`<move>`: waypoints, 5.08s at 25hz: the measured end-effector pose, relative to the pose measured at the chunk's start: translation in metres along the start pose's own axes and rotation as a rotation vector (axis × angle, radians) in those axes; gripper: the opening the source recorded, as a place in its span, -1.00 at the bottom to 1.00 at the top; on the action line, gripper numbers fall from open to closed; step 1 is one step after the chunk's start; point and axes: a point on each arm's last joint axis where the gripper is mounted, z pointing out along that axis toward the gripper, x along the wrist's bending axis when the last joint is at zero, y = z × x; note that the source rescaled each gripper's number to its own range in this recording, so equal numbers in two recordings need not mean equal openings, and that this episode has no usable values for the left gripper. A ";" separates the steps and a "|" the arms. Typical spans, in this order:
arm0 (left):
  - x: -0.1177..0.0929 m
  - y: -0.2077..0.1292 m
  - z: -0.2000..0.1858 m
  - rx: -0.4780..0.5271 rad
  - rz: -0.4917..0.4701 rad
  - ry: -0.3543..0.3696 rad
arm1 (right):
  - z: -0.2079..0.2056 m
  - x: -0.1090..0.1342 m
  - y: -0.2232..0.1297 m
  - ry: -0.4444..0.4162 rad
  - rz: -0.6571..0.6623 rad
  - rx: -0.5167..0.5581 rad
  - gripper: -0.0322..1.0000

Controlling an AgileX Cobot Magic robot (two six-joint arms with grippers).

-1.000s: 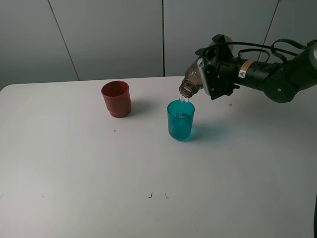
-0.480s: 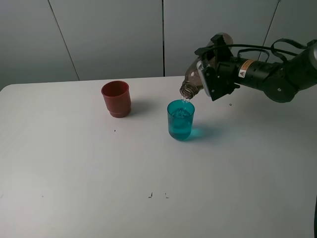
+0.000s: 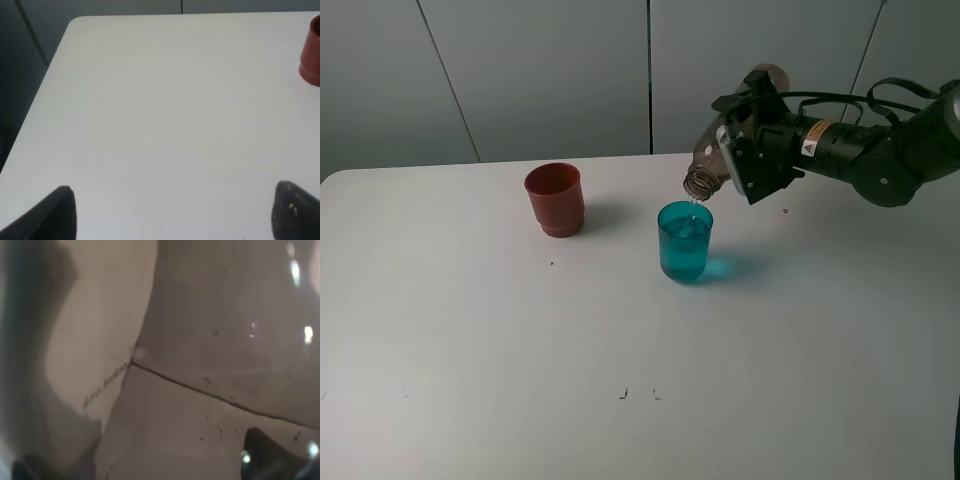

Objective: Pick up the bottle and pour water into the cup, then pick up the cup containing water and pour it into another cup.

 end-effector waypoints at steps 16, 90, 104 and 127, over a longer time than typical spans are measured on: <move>0.000 0.000 0.000 0.000 0.002 0.000 | 0.000 0.002 0.003 0.028 0.102 -0.037 -0.93; 0.000 0.000 0.000 0.000 0.001 -0.002 | 0.037 0.067 -0.072 -0.082 1.988 0.227 -0.94; 0.000 0.000 0.000 0.000 0.001 -0.002 | 0.037 0.067 -0.071 -0.079 2.035 0.222 0.96; 0.000 0.000 0.000 0.000 0.001 -0.002 | -0.012 0.069 -0.040 0.153 1.978 0.369 1.00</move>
